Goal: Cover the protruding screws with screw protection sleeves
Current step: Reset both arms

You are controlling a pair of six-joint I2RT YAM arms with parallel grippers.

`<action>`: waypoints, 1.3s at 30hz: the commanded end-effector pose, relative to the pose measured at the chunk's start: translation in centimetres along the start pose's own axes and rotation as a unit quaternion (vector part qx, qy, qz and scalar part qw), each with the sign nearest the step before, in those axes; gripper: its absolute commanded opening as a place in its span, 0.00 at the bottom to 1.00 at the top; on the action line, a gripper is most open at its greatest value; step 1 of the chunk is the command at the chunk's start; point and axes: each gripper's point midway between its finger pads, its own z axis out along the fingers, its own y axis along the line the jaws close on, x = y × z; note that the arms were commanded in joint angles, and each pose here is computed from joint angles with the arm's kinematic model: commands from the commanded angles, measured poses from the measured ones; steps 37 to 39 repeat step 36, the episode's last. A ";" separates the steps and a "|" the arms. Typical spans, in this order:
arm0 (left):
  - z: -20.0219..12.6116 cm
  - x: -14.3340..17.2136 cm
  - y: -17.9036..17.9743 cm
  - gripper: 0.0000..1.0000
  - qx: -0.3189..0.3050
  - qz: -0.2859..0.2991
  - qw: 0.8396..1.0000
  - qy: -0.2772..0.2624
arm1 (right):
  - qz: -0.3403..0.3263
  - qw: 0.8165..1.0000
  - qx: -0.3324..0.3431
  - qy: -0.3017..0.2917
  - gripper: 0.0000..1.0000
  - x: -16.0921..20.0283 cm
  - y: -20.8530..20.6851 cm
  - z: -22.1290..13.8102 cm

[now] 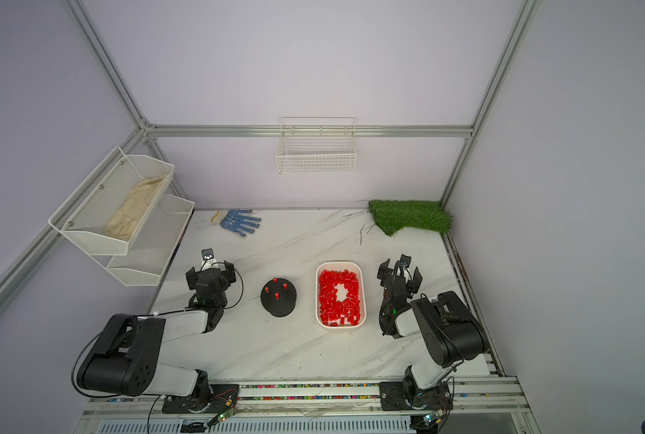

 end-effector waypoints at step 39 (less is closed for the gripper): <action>1.8 0.7 -0.4 1.00 0.033 -0.038 0.998 -0.033 | 0.018 0.997 -0.068 0.027 0.97 1.2 1.1 5.0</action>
